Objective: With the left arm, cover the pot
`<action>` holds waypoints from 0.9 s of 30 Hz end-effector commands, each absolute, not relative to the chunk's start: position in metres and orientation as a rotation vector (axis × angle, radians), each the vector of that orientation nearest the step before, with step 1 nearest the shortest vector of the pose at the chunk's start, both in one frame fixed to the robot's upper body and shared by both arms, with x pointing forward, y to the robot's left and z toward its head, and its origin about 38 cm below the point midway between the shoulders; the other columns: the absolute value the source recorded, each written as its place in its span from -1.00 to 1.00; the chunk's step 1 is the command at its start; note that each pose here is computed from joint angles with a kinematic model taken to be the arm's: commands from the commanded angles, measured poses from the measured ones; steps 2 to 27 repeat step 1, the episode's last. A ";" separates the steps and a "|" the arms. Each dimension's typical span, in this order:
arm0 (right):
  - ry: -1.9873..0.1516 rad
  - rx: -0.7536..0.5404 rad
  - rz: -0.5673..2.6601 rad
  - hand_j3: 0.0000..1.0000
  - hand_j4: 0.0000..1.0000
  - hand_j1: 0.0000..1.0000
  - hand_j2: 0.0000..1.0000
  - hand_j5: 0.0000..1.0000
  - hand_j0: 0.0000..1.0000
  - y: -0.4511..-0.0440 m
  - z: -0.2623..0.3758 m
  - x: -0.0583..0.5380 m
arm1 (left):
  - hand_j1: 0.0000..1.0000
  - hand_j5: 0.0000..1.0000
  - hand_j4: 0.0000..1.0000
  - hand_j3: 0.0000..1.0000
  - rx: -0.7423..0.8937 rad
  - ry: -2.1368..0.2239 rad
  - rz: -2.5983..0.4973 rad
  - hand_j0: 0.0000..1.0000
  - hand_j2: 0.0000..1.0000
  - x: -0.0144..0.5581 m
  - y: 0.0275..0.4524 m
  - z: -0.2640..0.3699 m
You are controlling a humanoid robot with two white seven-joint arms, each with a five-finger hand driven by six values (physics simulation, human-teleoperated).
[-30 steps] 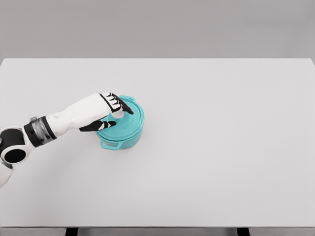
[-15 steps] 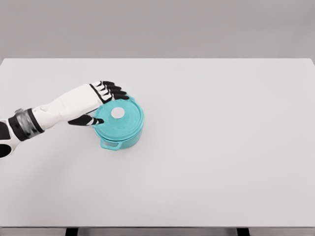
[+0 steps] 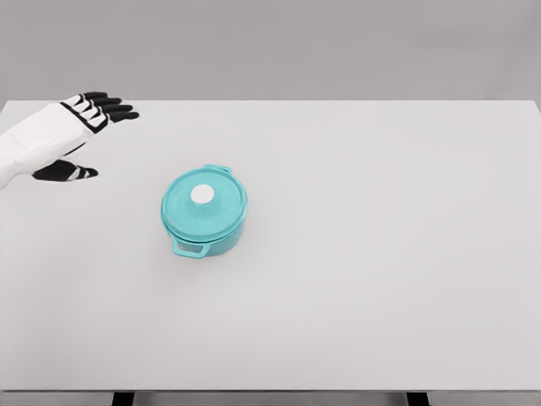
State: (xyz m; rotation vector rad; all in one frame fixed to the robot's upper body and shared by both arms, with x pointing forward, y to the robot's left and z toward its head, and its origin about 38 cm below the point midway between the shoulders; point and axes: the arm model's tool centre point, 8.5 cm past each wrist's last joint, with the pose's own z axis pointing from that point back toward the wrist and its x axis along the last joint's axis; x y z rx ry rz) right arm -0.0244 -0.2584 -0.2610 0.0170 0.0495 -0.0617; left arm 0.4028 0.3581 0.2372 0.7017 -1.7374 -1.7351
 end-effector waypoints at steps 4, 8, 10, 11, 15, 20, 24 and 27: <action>0.049 0.017 -0.062 1.00 1.00 1.00 1.00 1.00 1.00 -0.258 -0.261 -0.024 | 1.00 1.00 1.00 1.00 0.707 -1.739 -1.723 1.00 1.00 0.403 0.361 0.239; 0.049 0.017 -0.062 1.00 1.00 1.00 1.00 1.00 1.00 -0.258 -0.261 -0.024 | 1.00 1.00 1.00 1.00 0.707 -1.739 -1.723 1.00 1.00 0.403 0.361 0.239; 0.049 0.017 -0.062 1.00 1.00 1.00 1.00 1.00 1.00 -0.258 -0.261 -0.024 | 1.00 1.00 1.00 1.00 0.707 -1.739 -1.723 1.00 1.00 0.403 0.361 0.239; 0.049 0.017 -0.062 1.00 1.00 1.00 1.00 1.00 1.00 -0.258 -0.261 -0.024 | 1.00 1.00 1.00 1.00 0.707 -1.739 -1.723 1.00 1.00 0.403 0.361 0.239; 0.049 0.017 -0.062 1.00 1.00 1.00 1.00 1.00 1.00 -0.258 -0.261 -0.024 | 1.00 1.00 1.00 1.00 0.707 -1.739 -1.723 1.00 1.00 0.403 0.361 0.239; 0.049 0.017 -0.062 1.00 1.00 1.00 1.00 1.00 1.00 -0.258 -0.261 -0.024 | 1.00 1.00 1.00 1.00 0.707 -1.739 -1.723 1.00 1.00 0.403 0.361 0.239; 0.049 0.017 -0.062 1.00 1.00 1.00 1.00 1.00 1.00 -0.258 -0.261 -0.024 | 1.00 1.00 1.00 1.00 0.707 -1.739 -1.723 1.00 1.00 0.403 0.361 0.239; 0.049 0.017 -0.062 1.00 1.00 1.00 1.00 1.00 1.00 -0.258 -0.261 -0.024 | 1.00 1.00 1.00 1.00 0.707 -1.739 -1.723 1.00 1.00 0.403 0.361 0.239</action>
